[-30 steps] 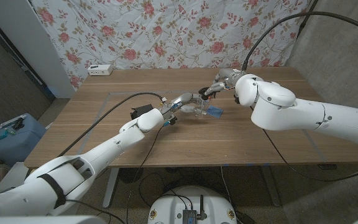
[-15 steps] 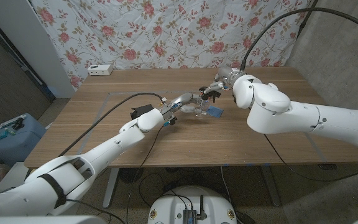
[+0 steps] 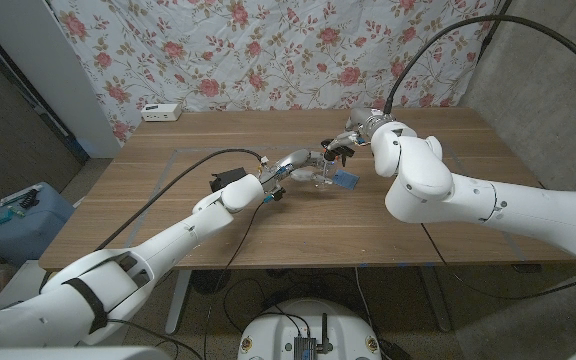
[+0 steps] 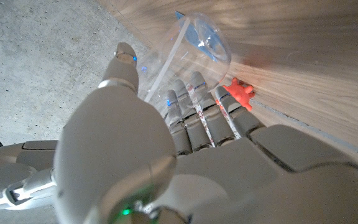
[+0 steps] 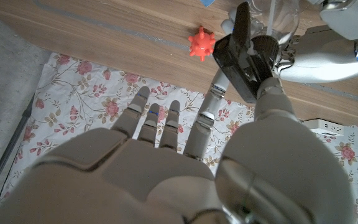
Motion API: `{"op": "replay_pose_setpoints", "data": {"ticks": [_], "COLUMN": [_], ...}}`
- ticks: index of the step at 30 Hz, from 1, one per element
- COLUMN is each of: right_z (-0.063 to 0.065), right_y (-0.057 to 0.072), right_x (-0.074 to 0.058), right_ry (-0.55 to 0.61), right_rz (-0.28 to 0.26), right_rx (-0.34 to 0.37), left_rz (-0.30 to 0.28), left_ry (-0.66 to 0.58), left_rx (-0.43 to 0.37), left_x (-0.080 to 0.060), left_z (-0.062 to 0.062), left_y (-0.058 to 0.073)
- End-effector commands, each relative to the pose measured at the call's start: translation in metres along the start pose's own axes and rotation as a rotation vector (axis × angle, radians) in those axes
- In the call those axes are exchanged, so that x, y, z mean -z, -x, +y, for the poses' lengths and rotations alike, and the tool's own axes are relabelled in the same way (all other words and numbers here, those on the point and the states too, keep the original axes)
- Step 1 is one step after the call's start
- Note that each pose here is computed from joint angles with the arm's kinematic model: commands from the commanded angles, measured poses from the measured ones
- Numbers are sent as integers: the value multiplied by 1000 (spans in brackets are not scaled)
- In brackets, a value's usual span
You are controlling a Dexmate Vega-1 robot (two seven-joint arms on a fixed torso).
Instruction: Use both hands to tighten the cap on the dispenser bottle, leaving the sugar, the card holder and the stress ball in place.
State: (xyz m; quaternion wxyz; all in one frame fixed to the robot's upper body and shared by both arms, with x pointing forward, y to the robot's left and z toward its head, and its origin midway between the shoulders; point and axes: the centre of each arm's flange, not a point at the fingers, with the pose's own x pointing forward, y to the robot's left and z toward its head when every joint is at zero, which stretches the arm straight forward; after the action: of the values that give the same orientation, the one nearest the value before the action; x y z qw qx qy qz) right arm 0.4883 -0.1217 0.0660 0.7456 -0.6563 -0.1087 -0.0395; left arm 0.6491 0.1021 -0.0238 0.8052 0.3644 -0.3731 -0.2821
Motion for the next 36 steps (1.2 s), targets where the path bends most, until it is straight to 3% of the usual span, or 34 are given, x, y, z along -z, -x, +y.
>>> {"op": "replay_pose_setpoints", "data": {"ticks": [1, 36], "right_z": [-12, -6], "right_y": [1, -6], "right_x": [-2, -8], "right_ry": [46, 7], "right_rz": [34, 48], "right_rx": [65, 143], "left_rz": [2, 12], "left_ry": [1, 16], "left_rx": [2, 8], "left_x": [1, 6], "left_z": [0, -3], "left_y": [-2, -5]}}
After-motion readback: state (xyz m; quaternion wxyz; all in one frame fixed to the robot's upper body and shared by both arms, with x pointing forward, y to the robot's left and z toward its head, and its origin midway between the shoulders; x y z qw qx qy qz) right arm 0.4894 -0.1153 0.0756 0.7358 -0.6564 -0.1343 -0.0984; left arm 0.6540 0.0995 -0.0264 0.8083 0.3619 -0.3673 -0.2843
